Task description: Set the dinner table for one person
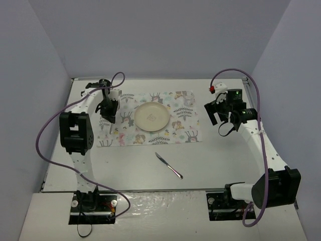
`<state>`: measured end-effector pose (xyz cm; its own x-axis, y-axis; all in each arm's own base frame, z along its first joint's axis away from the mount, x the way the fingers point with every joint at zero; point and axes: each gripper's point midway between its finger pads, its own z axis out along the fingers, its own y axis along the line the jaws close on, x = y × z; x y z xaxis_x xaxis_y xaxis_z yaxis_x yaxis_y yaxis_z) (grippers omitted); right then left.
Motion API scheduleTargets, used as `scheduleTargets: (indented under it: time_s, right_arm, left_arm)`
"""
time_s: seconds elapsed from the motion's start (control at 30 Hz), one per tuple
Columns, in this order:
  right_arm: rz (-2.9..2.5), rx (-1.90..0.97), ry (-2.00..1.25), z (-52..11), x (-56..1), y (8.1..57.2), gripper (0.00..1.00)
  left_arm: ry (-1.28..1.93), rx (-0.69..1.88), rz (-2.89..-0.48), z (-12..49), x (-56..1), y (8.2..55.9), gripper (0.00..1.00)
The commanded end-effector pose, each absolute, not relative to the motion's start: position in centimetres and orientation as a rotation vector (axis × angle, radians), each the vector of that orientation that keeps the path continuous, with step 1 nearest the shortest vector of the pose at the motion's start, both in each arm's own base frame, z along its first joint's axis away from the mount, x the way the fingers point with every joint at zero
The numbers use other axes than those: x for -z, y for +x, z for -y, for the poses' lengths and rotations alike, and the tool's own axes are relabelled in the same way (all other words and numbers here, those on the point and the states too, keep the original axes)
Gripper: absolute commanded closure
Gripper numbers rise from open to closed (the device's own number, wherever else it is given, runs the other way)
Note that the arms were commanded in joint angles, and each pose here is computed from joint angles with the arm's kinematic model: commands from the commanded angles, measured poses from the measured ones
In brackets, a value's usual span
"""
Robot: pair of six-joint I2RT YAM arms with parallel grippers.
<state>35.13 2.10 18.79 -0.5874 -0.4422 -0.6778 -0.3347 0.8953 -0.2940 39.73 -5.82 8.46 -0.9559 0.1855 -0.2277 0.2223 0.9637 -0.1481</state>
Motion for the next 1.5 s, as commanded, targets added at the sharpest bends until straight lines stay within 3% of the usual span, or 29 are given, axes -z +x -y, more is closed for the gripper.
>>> scheduleTargets:
  time_s: [0.0, 0.37, 0.83, 0.9, 1.03, 1.1, 1.3, 1.47]
  right_arm:
    - [-2.170, 0.195, -0.487, -1.6, -20.5, 36.3, 0.04]
    - [-2.192, 0.179, -0.476, -1.7, -19.7, 37.1, 0.05]
    - [-2.196, 0.156, -0.484, -1.9, -19.1, 36.7, 0.04]
    - [-2.193, 0.150, -0.489, -2.0, -19.1, 36.6, 0.05]
    - [-2.195, 0.139, -0.497, -2.2, -19.0, 36.4, 0.04]
    - [-2.198, 0.125, -0.526, -2.8, -18.8, 36.2, 0.02]
    - [-2.374, 0.075, -1.016, -7.9, -14.1, 30.8, 0.00]
    - [-2.588, -0.244, -1.530, -14.0, -8.5, 22.4, 0.00]
  left_arm:
    - [0.105, 0.203, -2.819, 5.5, -9.6, 43.1, 1.00]
    - [0.034, 0.265, -2.822, 7.1, -7.5, 46.1, 1.00]
    - [-0.012, 0.359, -2.879, 8.9, -5.6, 45.5, 1.00]
    - [-0.012, 0.349, -2.875, 8.8, -5.4, 45.6, 0.93]
    - [0.012, 0.331, -2.853, 8.6, -5.7, 45.9, 0.34]
    - [0.021, 0.296, -2.830, 8.2, -6.3, 46.1, 0.17]
    - [0.029, 0.162, -2.758, 5.7, -9.5, 46.7, 0.10]
    - [-0.024, 0.123, -2.722, 2.5, -11.5, 46.3, 0.10]
